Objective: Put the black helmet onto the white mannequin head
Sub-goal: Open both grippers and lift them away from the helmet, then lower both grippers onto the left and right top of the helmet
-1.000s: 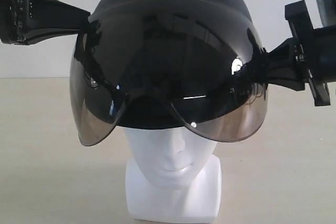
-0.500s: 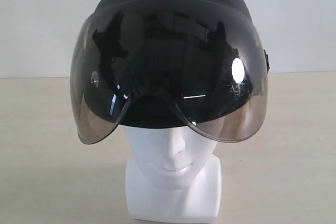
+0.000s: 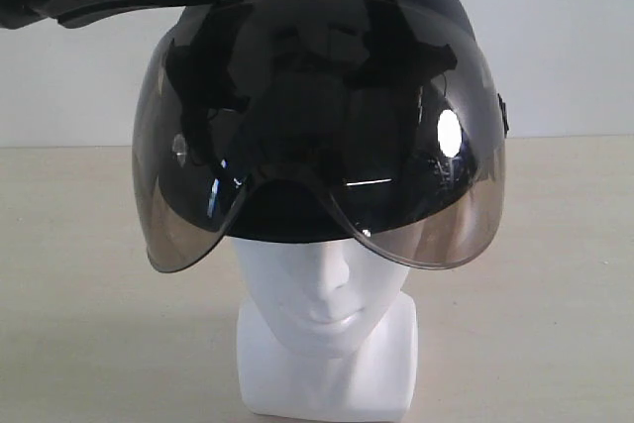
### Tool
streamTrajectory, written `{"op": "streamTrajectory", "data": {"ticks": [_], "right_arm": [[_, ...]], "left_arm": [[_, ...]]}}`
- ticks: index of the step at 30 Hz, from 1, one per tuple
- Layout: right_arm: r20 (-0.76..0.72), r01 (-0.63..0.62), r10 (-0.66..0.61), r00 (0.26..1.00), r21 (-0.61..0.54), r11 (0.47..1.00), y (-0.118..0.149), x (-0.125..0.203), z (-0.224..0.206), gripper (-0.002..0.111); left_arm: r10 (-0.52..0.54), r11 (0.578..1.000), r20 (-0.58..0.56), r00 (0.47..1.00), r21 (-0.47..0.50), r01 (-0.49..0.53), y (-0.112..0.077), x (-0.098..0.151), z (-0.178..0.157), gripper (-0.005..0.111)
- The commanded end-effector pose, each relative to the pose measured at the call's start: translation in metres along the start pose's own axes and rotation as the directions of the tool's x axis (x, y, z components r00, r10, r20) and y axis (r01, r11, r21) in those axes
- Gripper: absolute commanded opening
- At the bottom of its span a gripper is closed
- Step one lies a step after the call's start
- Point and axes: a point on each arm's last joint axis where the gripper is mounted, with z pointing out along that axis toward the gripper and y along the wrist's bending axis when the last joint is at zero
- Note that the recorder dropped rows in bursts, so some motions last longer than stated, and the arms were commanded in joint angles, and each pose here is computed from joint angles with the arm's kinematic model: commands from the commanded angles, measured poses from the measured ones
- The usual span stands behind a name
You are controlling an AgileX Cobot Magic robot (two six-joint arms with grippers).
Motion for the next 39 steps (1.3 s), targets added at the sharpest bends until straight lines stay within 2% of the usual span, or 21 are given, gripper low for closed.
{"op": "streamTrajectory", "data": {"ticks": [1, 7, 18, 27, 39], "right_arm": [[0.042, 0.004, -0.005, 0.999, 0.027, 1.000, -0.007, -0.006, 0.007, 0.000], [0.038, -0.013, 0.011, 0.999, 0.046, 0.999, -0.017, -0.008, 0.018, 0.000], [-0.043, 0.003, -0.001, 0.999, 0.037, 0.999, -0.021, -0.002, 0.024, 0.000], [-0.119, -0.001, 0.003, 0.993, 0.024, 1.000, -0.020, 0.005, 0.024, 0.000], [-0.192, 0.004, -0.001, 0.981, 0.015, 1.000, -0.020, 0.012, 0.023, 0.000]], "left_arm": [[0.016, 1.000, -0.001, 1.000, 0.006, -0.016, -0.004, -0.005, 0.001, 0.004], [0.047, 0.999, 0.012, 0.999, 0.007, -0.047, -0.003, -0.018, 0.001, 0.004], [-0.012, 1.000, -0.013, 1.000, 0.007, 0.012, 0.018, -0.012, 0.011, 0.004], [-0.014, 1.000, -0.015, 1.000, 0.009, 0.014, 0.019, -0.012, 0.011, 0.004], [-0.109, 0.994, -0.061, 0.992, 0.003, 0.110, 0.032, 0.018, 0.016, 0.004]]}}
